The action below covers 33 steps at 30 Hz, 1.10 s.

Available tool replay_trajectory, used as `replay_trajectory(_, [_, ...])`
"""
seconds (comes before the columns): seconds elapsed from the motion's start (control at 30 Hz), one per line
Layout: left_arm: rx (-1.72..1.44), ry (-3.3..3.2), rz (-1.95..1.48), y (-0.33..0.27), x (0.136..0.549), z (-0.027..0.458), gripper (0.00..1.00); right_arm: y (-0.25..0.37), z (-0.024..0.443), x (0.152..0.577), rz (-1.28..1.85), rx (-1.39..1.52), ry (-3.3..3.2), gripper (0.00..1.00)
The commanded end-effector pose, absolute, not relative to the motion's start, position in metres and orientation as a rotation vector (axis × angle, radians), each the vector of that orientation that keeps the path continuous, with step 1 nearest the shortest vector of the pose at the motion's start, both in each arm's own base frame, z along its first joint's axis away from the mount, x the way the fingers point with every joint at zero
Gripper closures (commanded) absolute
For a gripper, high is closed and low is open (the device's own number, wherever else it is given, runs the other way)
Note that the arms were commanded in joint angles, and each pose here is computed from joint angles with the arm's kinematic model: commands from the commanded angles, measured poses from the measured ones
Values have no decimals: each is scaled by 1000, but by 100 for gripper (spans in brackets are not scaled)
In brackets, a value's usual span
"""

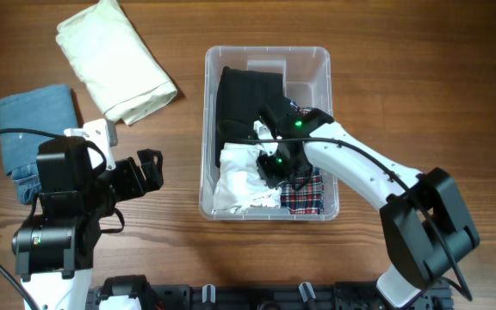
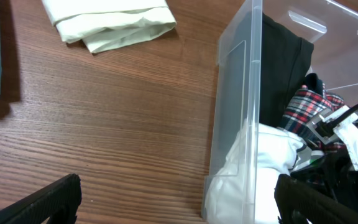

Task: Pack container
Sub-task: 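Grasp the white printed T-shirt with the right gripper and drop it in the bin, then grasp the blue jeans with the left gripper and place them in the bin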

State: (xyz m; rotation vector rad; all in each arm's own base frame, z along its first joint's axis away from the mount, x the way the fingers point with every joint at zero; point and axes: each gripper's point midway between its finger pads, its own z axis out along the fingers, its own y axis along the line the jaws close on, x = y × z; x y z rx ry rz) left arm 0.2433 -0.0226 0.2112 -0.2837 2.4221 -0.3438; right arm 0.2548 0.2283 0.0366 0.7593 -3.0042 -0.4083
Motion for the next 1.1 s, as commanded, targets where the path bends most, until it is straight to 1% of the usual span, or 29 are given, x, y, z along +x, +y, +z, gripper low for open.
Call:
replay_trajectory(0.0, [-275,2406,-357,-25,245,218,0,233,33,248,-381,797,-2937,96])
replay_trajectory(0.07, [-275,2406,-357,-25,245,218,0,239,89,275,-386,830,-3093,96])
replay_trajectory(0.1, [-275,2406,-357,-25,245,218,0,237,133,292,-376,817,-3240,86])
replay_trajectory(0.13, [-274,2406,-357,-25,245,218,0,234,170,302,-410,804,-3353,65])
replay_trajectory(0.17, [-274,2407,-357,-25,245,218,0,231,195,306,-462,808,-3418,0])
replay_trajectory(0.2, [-274,2406,-356,-25,245,218,0,221,236,310,-560,793,-3532,0])
replay_trajectory(0.23, [-274,2405,-356,-25,246,218,0,209,255,309,-596,764,-3590,0])
replay_trajectory(0.3, [-290,2391,-324,-20,249,219,0,184,271,308,-582,684,-3645,0])
replay_trajectory(0.37, [-581,2325,-149,21,258,217,0,158,262,307,-491,601,-3629,0])
replay_trajectory(0.43, [-737,2233,-93,55,277,222,0,141,236,305,-390,553,-3564,0])
replay_trajectory(0.47, [-880,2200,-51,88,287,224,0,137,224,304,-356,529,-3539,0])
replay_trajectory(0.53, [-1003,2181,-63,124,301,229,0,134,204,303,-315,512,-3499,0])
replay_trajectory(0.63, [-1214,2096,-215,197,320,229,0,133,186,301,-290,502,-3457,0])
replay_trajectory(0.67, [-1432,2004,-218,249,311,204,0,132,181,299,-286,500,-3447,0])
replay_trajectory(0.7, [-1518,1987,-211,269,302,186,0,132,180,298,-284,498,-3442,0])
replay_trajectory(0.77, [-1627,1989,-211,290,291,154,0,132,180,298,-285,497,-3442,0])
replay_trajectory(0.8, [-1707,2010,-251,303,287,119,0,132,180,297,-285,493,-3439,0])
replay_trajectory(0.9, [-1715,2114,-328,308,294,57,0,130,178,293,-276,487,-3424,0])
replay_trajectory(1.0, [-1708,2175,-238,321,290,25,0,130,178,291,-285,431,-3417,0])
replay_trajectory(1.07, [-1692,2183,-197,328,290,19,0,130,178,291,-291,398,-3419,0])
